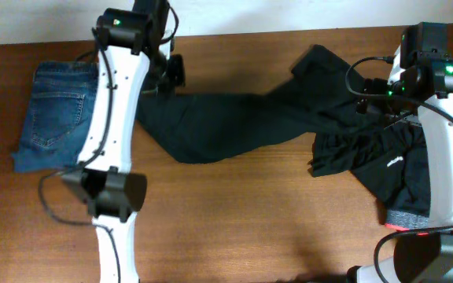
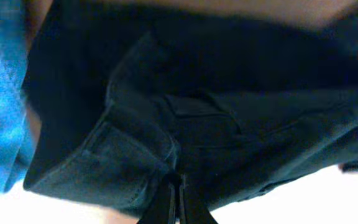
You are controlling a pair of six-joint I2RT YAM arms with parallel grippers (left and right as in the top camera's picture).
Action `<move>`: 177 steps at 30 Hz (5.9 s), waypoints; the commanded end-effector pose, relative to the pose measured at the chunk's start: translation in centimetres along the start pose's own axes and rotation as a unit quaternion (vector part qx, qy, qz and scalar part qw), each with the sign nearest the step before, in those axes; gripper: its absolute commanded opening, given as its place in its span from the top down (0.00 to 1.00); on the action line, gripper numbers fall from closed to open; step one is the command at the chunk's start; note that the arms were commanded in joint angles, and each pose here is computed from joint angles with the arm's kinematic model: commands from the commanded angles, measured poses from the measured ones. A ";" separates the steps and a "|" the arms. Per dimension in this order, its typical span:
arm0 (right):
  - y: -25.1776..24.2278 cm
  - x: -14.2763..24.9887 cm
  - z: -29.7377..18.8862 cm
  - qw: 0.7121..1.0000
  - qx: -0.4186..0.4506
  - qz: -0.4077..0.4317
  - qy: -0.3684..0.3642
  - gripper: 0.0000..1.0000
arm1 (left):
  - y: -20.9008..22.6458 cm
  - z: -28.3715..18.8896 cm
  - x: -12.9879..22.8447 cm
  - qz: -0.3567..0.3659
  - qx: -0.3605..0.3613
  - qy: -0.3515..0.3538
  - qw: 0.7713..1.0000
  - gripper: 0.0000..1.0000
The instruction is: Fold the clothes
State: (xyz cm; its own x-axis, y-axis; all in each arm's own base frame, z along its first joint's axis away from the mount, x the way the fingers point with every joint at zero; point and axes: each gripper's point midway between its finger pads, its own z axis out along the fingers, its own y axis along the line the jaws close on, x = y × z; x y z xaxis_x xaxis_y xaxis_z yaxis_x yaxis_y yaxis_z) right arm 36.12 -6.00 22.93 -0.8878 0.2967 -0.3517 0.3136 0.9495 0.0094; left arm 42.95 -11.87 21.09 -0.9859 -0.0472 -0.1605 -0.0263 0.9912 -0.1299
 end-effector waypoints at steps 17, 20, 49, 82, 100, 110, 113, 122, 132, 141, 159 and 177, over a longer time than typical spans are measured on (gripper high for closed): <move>-0.3 0.4 -0.9 1.000 0.002 -0.003 0.001 0.18 | 7.7 3.9 20.6 -0.095 -0.078 0.281 0.952 0.99; -0.3 0.4 -0.7 1.000 0.002 -0.003 0.005 0.17 | 8.1 5.2 22.6 -0.099 -0.082 0.315 0.940 1.00; 5.9 -1.3 10.0 0.986 -0.144 -0.034 0.080 0.12 | 9.7 10.9 18.8 -0.071 -0.129 0.190 0.971 0.01; 4.3 -1.0 25.9 0.989 -0.083 -0.028 0.119 0.20 | 9.5 12.9 7.3 -0.087 -0.069 -0.037 0.993 0.01; -12.4 1.6 25.2 0.962 0.030 0.209 0.171 0.15 | 9.3 12.8 6.4 -0.086 -0.064 -0.055 0.993 0.01; -9.9 1.7 24.8 0.970 -0.008 0.163 0.182 0.12 | 8.2 11.9 1.2 -0.083 -0.034 -0.159 0.983 0.01; -8.0 1.0 24.3 0.976 -0.022 0.129 0.174 0.12 | 8.0 11.5 0.1 -0.082 -0.027 -0.182 0.979 0.01; 0.2 -4.3 19.7 0.990 -0.101 0.010 0.100 0.12 | 7.9 11.4 -0.1 -0.082 -0.025 -0.188 0.979 0.01; 2.7 -10.6 16.3 0.994 -0.093 0.054 0.003 0.36 | 7.9 11.4 -0.1 -0.081 -0.025 -0.187 0.979 0.01; -1.2 -8.9 16.6 0.998 0.014 0.057 0.029 0.30 | 7.9 11.4 -0.1 -0.081 -0.026 -0.187 0.979 0.01; -4.5 -1.1 19.4 0.977 0.017 0.134 0.165 0.86 | 8.0 11.5 0.2 -0.082 -0.027 -0.181 0.980 0.01; -19.7 -1.6 22.2 0.956 0.155 0.237 0.073 0.81 | 8.1 11.8 1.0 -0.082 -0.031 -0.163 0.983 0.01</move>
State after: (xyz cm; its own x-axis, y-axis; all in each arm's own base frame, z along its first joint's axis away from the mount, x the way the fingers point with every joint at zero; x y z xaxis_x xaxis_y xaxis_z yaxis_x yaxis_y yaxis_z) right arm 39.78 -23.07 0.79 -0.7025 0.6914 -0.1689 0.7095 0.6988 -0.0905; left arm 43.50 -5.59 7.15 -0.8752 -0.2309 -0.4251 -0.1979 0.9727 -0.1208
